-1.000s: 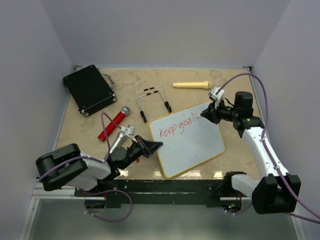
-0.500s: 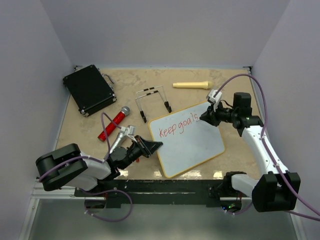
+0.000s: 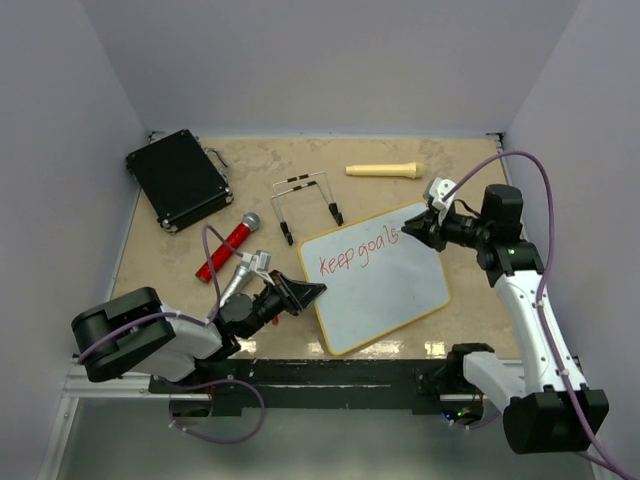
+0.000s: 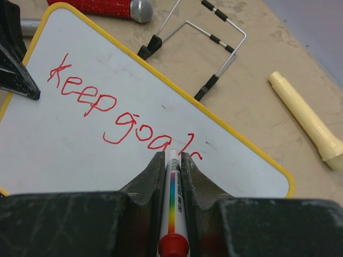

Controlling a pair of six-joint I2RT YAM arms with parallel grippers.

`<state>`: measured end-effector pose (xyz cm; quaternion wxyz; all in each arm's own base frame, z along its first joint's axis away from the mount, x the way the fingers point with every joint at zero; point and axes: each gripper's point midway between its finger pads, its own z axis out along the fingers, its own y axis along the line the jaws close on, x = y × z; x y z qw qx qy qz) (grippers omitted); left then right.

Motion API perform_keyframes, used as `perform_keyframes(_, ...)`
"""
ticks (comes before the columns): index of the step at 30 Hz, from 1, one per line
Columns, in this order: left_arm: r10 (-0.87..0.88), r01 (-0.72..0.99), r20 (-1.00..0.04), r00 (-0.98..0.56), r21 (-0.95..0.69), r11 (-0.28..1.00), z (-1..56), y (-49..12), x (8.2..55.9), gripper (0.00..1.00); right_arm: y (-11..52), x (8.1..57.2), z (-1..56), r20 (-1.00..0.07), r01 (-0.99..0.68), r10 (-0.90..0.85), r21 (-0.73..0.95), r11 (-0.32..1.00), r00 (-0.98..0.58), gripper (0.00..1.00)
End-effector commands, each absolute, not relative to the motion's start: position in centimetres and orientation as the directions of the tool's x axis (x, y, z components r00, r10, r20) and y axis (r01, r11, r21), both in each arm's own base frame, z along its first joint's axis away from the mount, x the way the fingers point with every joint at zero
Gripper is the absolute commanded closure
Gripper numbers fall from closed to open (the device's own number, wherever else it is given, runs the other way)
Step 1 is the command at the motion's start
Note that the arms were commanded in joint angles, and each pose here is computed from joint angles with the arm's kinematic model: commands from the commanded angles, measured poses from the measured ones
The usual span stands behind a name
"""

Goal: Write a sentence on the whiteboard

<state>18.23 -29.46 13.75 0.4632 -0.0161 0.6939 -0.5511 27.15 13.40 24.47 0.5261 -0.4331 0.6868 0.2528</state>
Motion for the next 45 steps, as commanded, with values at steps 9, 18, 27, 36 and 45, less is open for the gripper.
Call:
perform_keyframes(9, -0.518, 0.572, -0.701, -0.490, -0.707, 0.416, 14.7, -28.8, 18.1, 1.00, 11.0, 29.2, 25.5, -0.951, -0.776, -0.301, -0.135, 0.616, -0.074, 1.00)
perform_keyframes(18, -0.527, 0.565, -0.700, -0.483, -0.708, 0.423, 14.7, -28.3, 18.1, 1.00, 10.5, 29.6, 24.7, -0.945, -0.769, -0.310, -0.124, 0.628, -0.101, 1.00)
perform_keyframes(27, -0.514, 0.567, -0.702, -0.492, -0.707, 0.423, 14.4, -28.6, 18.0, 1.00, 10.3, 30.0, 24.2, -0.935, -0.794, -0.344, -0.143, 0.590, -0.087, 1.00)
perform_keyframes(36, -0.507, 0.576, -0.704, -0.497, -0.705, 0.414, 14.5, -28.9, 17.9, 1.00, 10.2, 31.3, 23.7, -0.952, -0.766, -0.288, -0.107, 0.634, -0.105, 1.00)
perform_keyframes(45, -0.506, 0.584, -0.704, -0.498, -0.704, 0.404, 14.7, -29.1, 17.8, 1.00, 9.3, 32.8, 21.1, -0.941, -0.716, -0.275, -0.051, 0.696, -0.199, 1.00)
